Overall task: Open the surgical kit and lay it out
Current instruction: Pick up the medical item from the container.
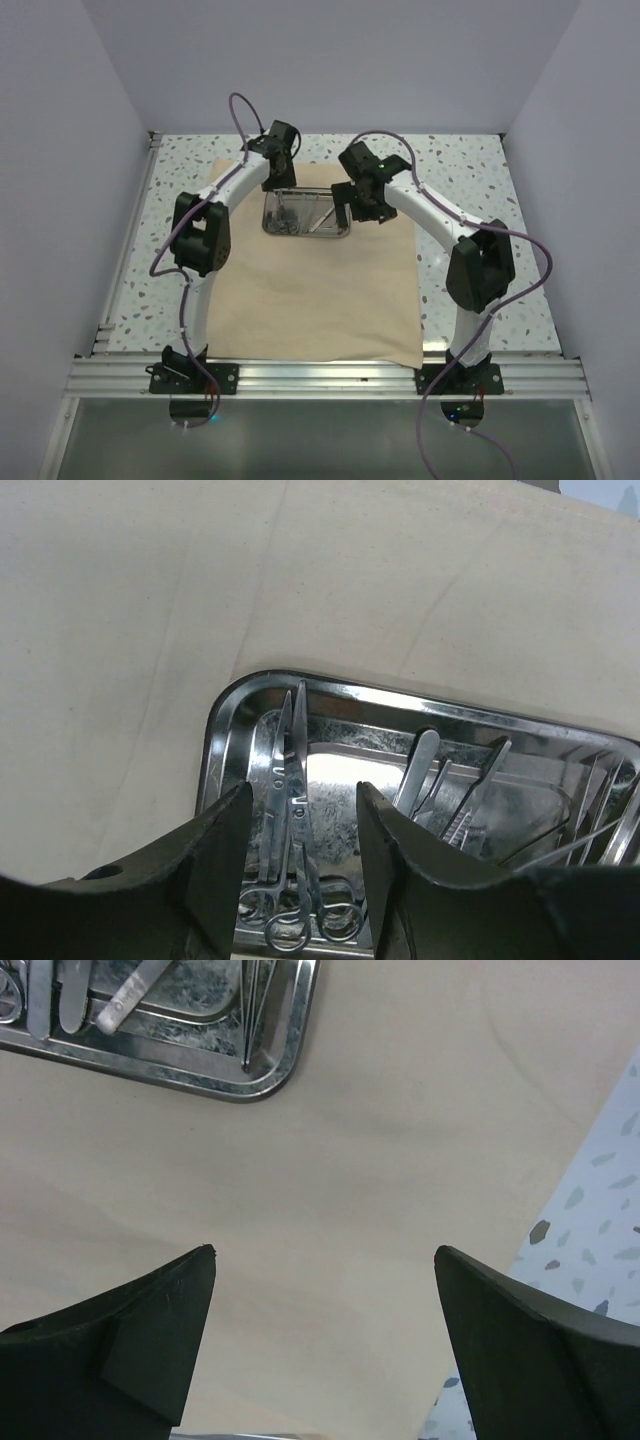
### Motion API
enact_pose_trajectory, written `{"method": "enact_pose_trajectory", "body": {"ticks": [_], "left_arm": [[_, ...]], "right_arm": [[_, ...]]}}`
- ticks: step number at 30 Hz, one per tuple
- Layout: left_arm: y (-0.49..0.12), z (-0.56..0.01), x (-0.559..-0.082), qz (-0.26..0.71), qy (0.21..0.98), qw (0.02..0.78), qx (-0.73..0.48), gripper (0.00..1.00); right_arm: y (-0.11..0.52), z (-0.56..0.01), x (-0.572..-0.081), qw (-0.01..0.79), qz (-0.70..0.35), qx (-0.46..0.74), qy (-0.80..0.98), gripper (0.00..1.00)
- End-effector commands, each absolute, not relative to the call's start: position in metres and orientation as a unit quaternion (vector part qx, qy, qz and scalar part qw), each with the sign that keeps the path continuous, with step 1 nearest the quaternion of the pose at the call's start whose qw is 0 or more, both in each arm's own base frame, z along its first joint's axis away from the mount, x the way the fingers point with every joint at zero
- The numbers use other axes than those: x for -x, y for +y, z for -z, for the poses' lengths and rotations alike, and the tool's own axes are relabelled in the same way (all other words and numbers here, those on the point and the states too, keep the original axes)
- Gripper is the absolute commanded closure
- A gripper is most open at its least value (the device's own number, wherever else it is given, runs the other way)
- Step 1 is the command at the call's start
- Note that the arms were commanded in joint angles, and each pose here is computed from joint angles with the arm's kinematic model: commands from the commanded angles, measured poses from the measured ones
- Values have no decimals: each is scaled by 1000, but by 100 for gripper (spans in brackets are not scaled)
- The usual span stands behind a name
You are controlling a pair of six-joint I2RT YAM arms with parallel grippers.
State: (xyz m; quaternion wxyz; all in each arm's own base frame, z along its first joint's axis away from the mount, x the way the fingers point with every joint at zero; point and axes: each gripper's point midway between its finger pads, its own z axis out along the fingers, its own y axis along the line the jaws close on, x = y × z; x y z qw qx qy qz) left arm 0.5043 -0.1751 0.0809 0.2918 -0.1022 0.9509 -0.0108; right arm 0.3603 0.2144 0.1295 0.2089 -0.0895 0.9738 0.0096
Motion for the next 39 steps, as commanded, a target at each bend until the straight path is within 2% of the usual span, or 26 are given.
{"method": "enact_pose_trajectory", "body": {"ticks": [1, 17, 29, 35, 39], "left_arm": [[-182, -91, -513, 0, 945, 306, 120, 50], [-171, -52, -499, -61, 950, 279, 125, 56], [-169, -25, -493, -64, 957, 257, 119, 60], [-166, -20, -495, -62, 958, 254, 121, 73], [-164, -24, -497, -60, 956, 257, 124, 89]], "right_arm": [[198, -160, -356, 246, -9, 77, 966, 6], [168, -140, -345, 223, 21, 75, 972, 6], [161, -135, -349, 216, 25, 73, 973, 7], [158, -131, -347, 210, 29, 72, 975, 8], [156, -131, -348, 211, 29, 70, 975, 8]]}}
